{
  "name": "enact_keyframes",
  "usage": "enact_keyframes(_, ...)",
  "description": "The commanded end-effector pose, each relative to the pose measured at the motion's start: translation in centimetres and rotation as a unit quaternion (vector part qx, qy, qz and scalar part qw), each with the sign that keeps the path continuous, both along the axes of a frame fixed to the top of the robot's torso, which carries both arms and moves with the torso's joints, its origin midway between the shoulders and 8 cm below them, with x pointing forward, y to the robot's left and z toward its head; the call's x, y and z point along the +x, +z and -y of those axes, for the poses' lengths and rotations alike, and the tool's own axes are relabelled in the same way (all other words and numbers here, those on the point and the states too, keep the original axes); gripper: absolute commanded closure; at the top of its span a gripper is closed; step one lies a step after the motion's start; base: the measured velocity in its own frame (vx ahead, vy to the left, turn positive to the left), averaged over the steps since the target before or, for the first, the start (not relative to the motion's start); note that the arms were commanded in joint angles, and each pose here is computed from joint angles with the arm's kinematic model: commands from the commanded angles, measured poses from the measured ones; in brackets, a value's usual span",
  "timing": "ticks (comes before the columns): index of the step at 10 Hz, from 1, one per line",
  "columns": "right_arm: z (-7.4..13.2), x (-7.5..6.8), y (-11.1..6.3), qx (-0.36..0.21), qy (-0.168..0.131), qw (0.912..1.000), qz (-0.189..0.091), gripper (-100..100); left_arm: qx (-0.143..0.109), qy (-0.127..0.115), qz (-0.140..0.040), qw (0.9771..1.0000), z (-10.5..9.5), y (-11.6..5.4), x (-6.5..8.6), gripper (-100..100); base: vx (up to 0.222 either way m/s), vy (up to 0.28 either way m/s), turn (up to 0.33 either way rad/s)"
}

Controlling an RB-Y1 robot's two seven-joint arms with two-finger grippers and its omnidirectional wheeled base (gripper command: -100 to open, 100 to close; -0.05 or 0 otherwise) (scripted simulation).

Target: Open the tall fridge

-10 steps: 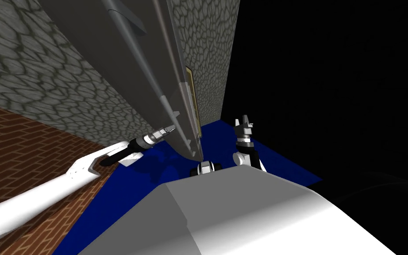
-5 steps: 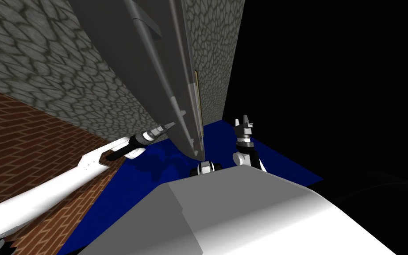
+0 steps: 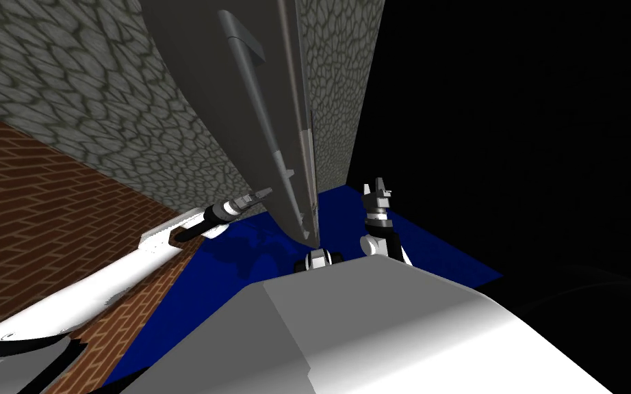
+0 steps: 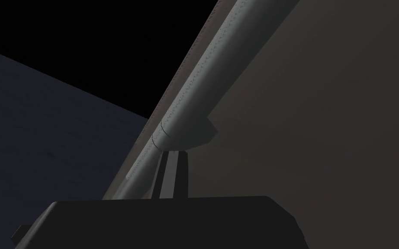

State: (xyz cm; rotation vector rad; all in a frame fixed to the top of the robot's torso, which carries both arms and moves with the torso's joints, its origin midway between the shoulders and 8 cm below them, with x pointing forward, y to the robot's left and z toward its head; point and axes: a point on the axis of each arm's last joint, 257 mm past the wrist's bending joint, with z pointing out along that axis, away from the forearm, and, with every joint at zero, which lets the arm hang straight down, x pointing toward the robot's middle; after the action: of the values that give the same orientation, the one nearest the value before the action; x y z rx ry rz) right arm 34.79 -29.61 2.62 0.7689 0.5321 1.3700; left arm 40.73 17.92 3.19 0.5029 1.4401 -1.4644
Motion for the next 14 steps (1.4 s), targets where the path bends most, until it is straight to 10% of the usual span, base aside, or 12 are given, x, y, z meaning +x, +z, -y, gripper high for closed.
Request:
enact_keyframes(1, 0.0, 0.0, 0.0, 0.000, 0.000, 1.0000, 0.000, 0, 0.009, -0.028, -0.007, 0.9995, 0.3, -0.6, -0.7, 100, -0.038, 0.050, -0.009)
enact_keyframes(11, 0.0, 0.0, 0.0, 0.000, 0.000, 1.0000, 0.000, 0, 0.047, -0.133, -0.044, 0.9891, 2.1, -2.8, -1.2, 100, -0.057, 0.085, 0.041)
enact_keyframes(12, 0.0, 0.0, 0.0, 0.000, 0.000, 1.0000, 0.000, 0, 0.041, -0.124, -0.037, 0.9907, 2.0, -2.5, -1.0, 100, -0.022, 0.040, -0.002)
enact_keyframes(13, 0.0, 0.0, 0.0, 0.000, 0.000, 1.0000, 0.000, 0, 0.059, -0.135, -0.041, 0.9882, 2.1, -2.4, -1.6, -100, 0.050, -0.053, -0.045)
enact_keyframes(14, 0.0, 0.0, 0.0, 0.000, 0.000, 1.0000, 0.000, 0, 0.062, -0.137, -0.041, 0.9878, 2.1, -2.4, -1.7, -100, 0.105, -0.102, -0.036)
